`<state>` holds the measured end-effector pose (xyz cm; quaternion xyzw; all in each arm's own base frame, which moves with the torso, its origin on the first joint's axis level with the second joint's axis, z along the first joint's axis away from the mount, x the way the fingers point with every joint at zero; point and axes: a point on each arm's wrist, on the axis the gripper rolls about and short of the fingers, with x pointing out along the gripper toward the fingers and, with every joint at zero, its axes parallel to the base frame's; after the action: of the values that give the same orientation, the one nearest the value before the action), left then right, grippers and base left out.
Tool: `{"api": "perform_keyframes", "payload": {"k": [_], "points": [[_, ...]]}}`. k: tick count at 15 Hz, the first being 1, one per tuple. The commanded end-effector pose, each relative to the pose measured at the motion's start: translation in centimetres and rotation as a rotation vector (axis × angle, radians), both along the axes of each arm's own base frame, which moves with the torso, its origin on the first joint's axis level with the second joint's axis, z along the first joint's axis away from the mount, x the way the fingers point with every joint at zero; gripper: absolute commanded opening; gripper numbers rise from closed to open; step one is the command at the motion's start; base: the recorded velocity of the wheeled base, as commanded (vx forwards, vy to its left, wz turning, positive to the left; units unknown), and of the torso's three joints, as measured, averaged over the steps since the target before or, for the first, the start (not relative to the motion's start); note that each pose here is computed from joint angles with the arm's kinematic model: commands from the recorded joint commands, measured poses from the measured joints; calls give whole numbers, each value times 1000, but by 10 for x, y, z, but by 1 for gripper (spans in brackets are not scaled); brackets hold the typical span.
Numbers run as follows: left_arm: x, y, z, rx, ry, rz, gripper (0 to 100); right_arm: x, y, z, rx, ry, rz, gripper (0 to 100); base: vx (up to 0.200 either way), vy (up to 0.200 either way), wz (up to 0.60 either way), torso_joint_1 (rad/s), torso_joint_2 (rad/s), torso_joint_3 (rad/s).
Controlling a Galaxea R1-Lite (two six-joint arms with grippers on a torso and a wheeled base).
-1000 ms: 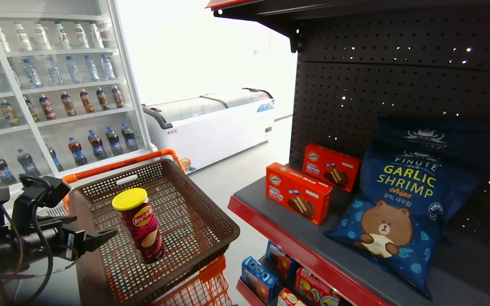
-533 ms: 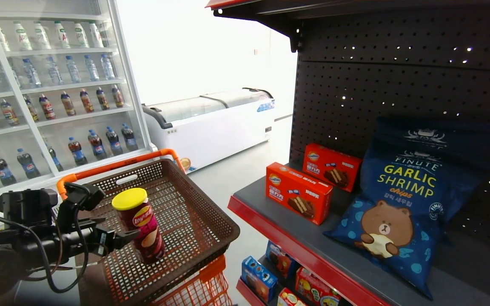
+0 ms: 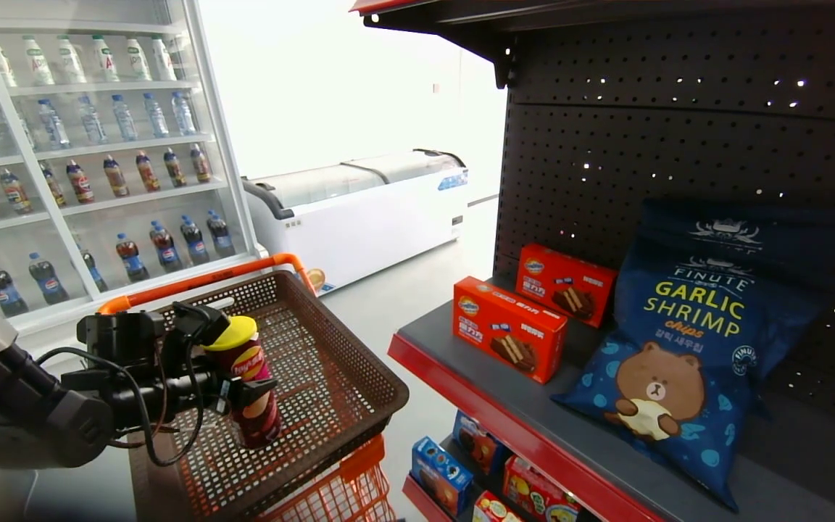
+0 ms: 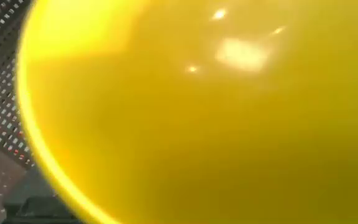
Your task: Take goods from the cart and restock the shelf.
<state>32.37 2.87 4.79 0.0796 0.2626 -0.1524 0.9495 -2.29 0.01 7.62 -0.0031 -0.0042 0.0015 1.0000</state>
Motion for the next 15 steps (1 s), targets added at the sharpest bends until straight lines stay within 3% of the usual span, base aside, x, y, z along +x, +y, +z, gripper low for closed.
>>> {"api": "perform_keyframes", "payload": {"k": [1,8,9,13,15], "points": [[4,-4,-8,0,18,-13,100,0,0,0,0,1,0,100,0,0,0,0,0,0],[13,-12,-9,6,6,-37,100,0,0,0,-2,1,0,100,0,0,0,0,0,0],[15,-14,-7,6,-3,-42,0,0,0,0,0,1,0,100,0,0,0,0,0,0],[16,-18,-4,13,-11,-46,0,0,0,0,-1,2,0,100,0,0,0,0,0,0],[9,-18,22,22,-76,-23,0,0,0,0,-2,1,0,100,0,0,0,0,0,0]]}}
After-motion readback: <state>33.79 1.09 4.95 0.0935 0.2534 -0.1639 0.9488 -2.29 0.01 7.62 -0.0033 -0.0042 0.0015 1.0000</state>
